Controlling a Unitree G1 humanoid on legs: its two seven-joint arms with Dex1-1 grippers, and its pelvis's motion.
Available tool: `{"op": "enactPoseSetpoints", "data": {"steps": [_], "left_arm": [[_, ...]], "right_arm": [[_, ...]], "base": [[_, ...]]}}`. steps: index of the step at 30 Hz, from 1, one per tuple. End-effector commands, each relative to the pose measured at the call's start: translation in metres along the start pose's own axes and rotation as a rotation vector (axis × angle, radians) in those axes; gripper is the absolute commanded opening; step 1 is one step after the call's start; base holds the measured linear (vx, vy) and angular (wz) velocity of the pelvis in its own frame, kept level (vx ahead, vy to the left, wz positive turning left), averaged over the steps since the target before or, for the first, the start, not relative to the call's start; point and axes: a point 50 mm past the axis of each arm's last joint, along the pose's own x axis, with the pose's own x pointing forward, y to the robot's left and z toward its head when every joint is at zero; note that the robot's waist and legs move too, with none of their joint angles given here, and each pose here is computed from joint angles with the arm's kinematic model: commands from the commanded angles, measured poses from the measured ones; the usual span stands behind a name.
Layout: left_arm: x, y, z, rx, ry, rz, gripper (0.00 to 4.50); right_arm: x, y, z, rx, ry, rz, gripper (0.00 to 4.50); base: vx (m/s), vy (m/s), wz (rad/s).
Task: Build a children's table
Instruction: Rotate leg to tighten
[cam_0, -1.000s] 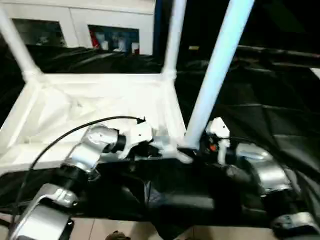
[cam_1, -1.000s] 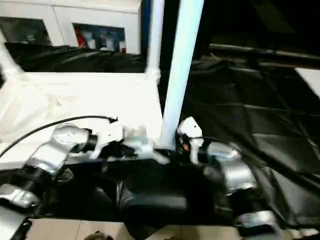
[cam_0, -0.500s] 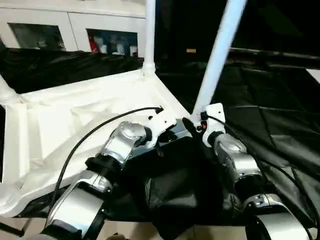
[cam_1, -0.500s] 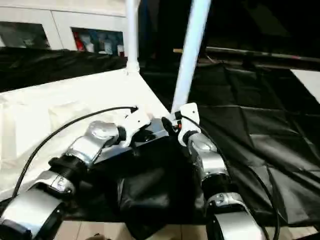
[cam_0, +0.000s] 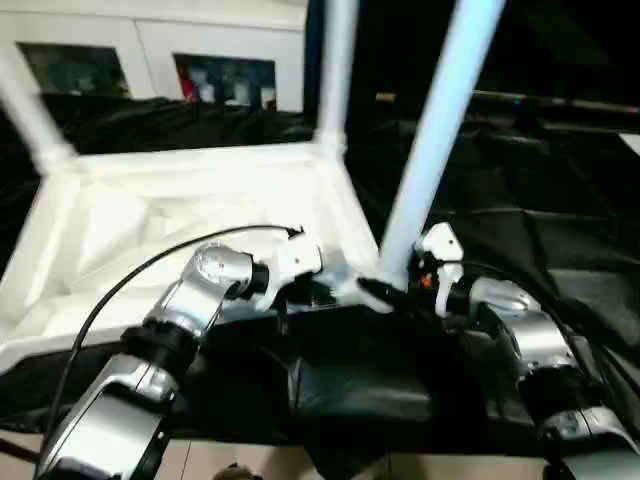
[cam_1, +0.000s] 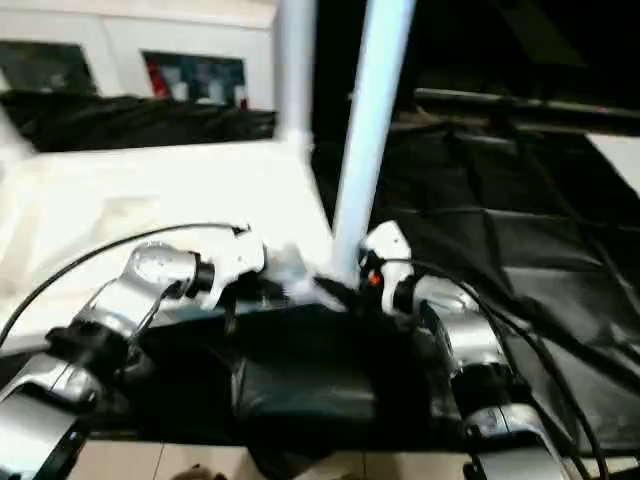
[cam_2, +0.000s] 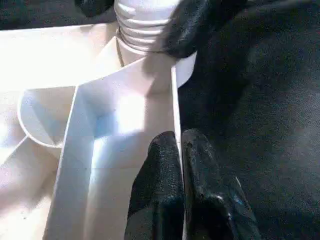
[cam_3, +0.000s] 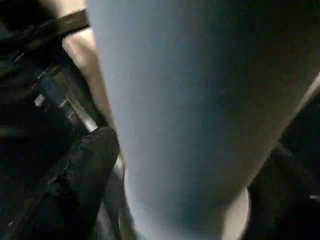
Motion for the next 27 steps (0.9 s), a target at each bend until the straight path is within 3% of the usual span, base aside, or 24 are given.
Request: {"op": "enactPoseSetpoints", "data": {"steps": [1,4,5,17,20,21,23,24,27], "left_arm": [[0.003,-0.007,0.0,0.003,-0.029,-0.067,0.0],[-0.002,-0.008,-0.001,-0.002,-0.047,-0.072,0.0],[-0.003,-0.008,-0.001,-0.003,-0.051,-0.07,0.0],[-0.002,-0.008,-0.004,-0.017,-0.067,-0.043,0.0],[0.002,-0.004,-0.003,-0.017,-0.055,-0.001,0.0],[0.008,0.001,-0.002,-0.024,-0.024,0.061,0.0],[0.013,0.005,0.0,-0.036,-0.014,0.107,0.0],[0.022,0.012,0.006,-0.074,-0.016,0.19,0.0],[0.039,0.019,0.017,-0.117,-0.016,0.292,0.0]], "right_arm": [[-0.004,0.004,0.003,-0.038,0.022,0.068,3.92],[-0.008,0.008,0.002,-0.048,0.043,0.121,3.92],[-0.009,0.008,0.002,-0.048,0.045,0.127,3.65],[-0.002,0.019,-0.005,0.016,0.031,0.135,2.77],[0.003,0.017,-0.01,0.033,0.042,0.054,2.73],[0.01,0.011,-0.017,0.061,0.072,-0.076,2.71],[0.014,0.009,-0.021,0.089,0.082,-0.147,2.7],[0.023,0.004,-0.026,0.161,0.086,-0.303,2.7],[0.035,-0.001,-0.029,0.242,0.094,-0.483,2.69]], "base": [[0.0,0.0,0.0],[0.0,0.0,0.0],[0.0,0.0,0.0],[0.0,0.0,0.0],[0.0,0.0,0.0],[0.0,0.0,0.0],[0.0,0.0,0.0],[0.0,0.0,0.0],[0.0,0.0,0.0]]}}
